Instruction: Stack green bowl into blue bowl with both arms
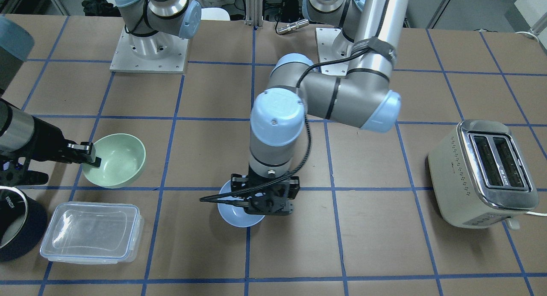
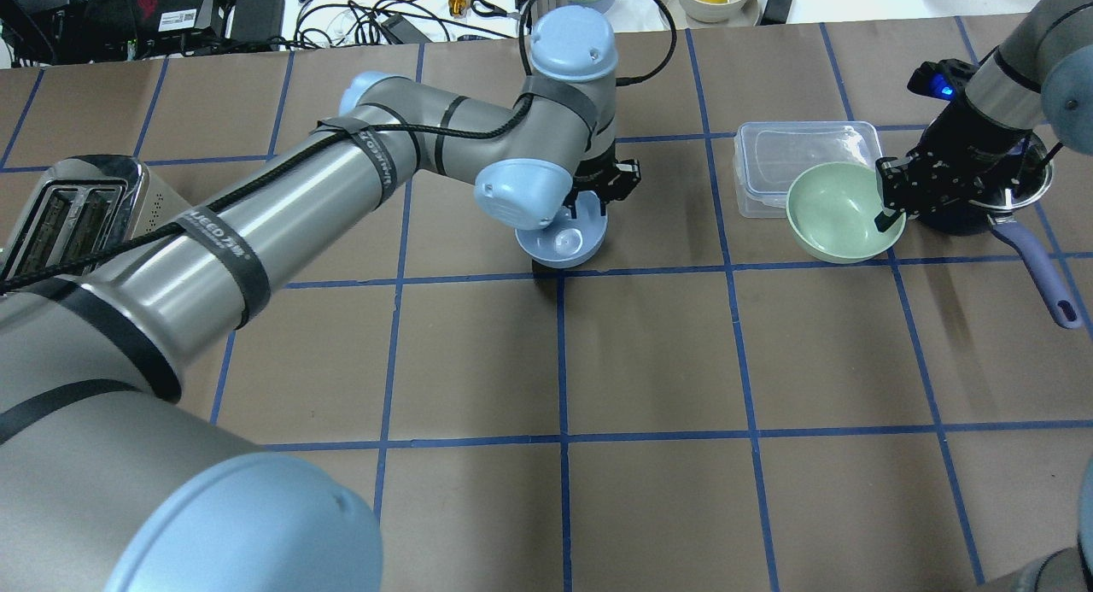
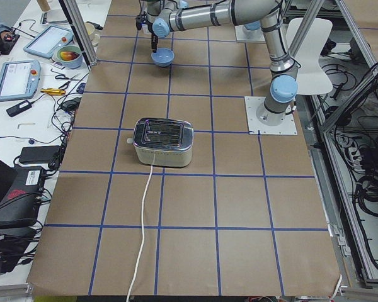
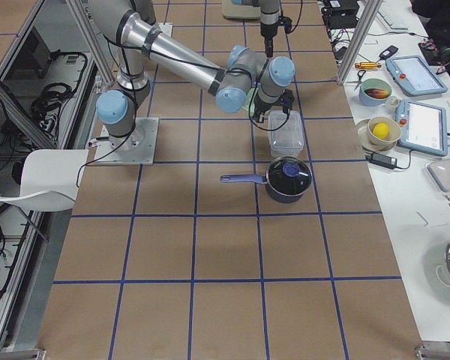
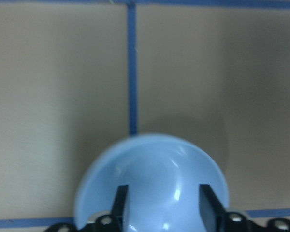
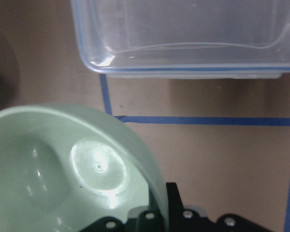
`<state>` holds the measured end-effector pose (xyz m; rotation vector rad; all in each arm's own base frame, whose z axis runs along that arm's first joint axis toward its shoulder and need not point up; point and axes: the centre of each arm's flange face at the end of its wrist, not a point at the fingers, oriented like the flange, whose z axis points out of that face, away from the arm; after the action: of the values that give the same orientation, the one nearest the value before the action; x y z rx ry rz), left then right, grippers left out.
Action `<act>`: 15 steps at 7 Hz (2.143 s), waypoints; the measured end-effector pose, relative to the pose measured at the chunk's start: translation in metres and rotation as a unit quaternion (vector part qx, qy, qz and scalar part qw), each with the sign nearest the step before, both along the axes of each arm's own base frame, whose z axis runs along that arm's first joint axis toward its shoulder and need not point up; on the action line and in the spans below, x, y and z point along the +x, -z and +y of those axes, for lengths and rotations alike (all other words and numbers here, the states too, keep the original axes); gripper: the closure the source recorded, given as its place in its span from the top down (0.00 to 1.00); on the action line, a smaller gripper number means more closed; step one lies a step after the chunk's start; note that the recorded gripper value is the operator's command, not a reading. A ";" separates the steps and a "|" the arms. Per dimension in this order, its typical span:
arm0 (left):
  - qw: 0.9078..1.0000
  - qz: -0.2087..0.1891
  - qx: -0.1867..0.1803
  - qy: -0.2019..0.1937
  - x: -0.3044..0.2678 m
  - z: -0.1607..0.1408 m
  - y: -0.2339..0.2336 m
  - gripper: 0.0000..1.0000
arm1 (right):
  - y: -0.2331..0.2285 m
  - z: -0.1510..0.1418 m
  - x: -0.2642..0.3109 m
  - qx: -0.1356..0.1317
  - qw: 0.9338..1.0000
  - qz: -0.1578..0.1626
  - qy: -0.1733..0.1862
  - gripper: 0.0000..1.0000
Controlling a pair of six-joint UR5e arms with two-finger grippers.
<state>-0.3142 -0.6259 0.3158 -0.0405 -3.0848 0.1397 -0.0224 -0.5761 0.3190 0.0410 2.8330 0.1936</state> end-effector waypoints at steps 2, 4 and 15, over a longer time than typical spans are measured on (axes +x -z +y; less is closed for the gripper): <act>0.999 -0.012 0.038 0.015 0.115 -0.005 -0.052 1.00 | -0.003 -0.004 0.074 -0.008 0.999 -0.044 -0.012 0.00; 0.998 -0.015 0.062 0.010 0.181 0.014 -0.087 1.00 | 0.008 -0.012 0.168 -0.039 0.997 -0.062 -0.024 0.00; 0.998 -0.010 0.060 -0.003 0.211 0.092 -0.125 1.00 | 0.013 -0.024 0.230 -0.066 0.998 0.012 0.017 1.00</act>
<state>-0.1028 -0.5334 0.4408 -0.0267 -3.1060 -0.0449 0.2077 -0.5999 0.3058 0.0636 2.8606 -0.0005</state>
